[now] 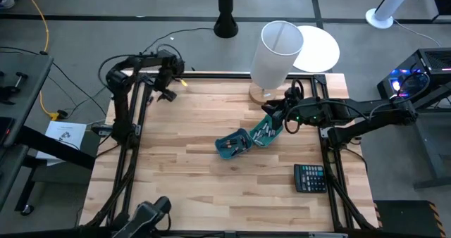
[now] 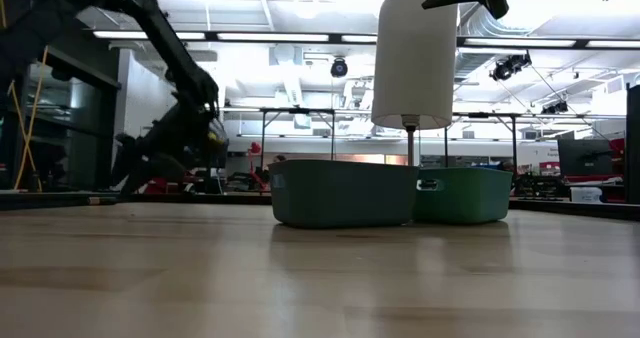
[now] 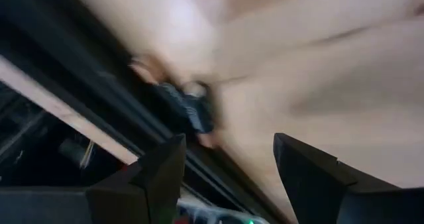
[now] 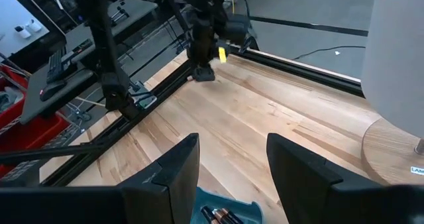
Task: Sort batteries
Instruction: Put the black battery into the blue bin
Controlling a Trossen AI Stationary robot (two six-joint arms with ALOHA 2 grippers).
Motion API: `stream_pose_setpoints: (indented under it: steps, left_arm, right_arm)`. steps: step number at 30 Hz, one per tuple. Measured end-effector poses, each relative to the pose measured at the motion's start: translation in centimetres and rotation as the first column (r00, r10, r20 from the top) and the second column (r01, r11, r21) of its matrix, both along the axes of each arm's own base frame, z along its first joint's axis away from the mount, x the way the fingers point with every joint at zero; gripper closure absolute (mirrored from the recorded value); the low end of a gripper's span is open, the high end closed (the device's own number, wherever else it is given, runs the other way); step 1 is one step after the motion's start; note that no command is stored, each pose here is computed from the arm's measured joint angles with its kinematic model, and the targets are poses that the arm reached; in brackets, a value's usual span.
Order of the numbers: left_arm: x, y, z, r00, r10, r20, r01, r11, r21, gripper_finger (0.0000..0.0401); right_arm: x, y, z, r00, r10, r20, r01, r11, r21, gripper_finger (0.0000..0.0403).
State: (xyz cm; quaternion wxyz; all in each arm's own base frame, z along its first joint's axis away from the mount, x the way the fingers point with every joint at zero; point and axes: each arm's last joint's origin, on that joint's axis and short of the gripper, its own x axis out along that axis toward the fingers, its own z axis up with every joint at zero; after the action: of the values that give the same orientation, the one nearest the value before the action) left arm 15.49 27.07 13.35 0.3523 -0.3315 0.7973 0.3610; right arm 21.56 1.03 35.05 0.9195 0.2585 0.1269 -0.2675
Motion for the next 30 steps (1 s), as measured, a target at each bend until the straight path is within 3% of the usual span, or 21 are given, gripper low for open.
stream_pose_setpoints:
  steps: [7, 10, 15, 21, 27, 30]
  left_arm:
    - [0.7, 0.5, -2.4, 0.988, -0.123, -0.096, 0.117, 0.991, -0.072, 0.0207]
    - [0.8, 1.1, -2.2, 0.985, -0.162, -0.066, 0.158, 0.986, -0.06, 0.0218]
    - [0.8, 1.0, -1.9, 0.971, -0.238, 0.027, 0.239, 0.955, -0.177, 0.023]
    - [0.6, 1.0, -1.7, 0.973, -0.225, 0.047, 0.23, 0.95, -0.211, 0.0233]
    - [0.6, 1.4, -1.9, 0.985, -0.173, -0.019, 0.17, 0.98, -0.103, 0.0233]
    - [0.7, 1.1, -2.0, 0.988, -0.151, -0.013, 0.148, 0.98, -0.132, 0.0233]
  right_arm:
    - [0.0, 0.0, -0.1, 1.0, 0.001, -0.008, -0.001, 1.0, 0.004, 0.0231]
    - [0.0, 0.0, -0.1, 1.0, -0.001, -0.003, 0.001, 1.0, 0.013, 0.0231]
    - [0.0, 0.0, -0.1, 1.0, -0.006, -0.001, 0.006, 1.0, 0.024, 0.0231]
    - [0.0, 0.0, -0.1, 1.0, -0.01, 0.003, 0.01, 0.999, 0.032, 0.0231]
    - [0.0, 0.0, -0.1, 1.0, -0.019, 0.012, 0.018, 0.999, 0.051, 0.0231]
    - [0.0, 0.0, -0.1, 1.0, -0.019, 0.013, 0.018, 0.998, 0.052, 0.0231]
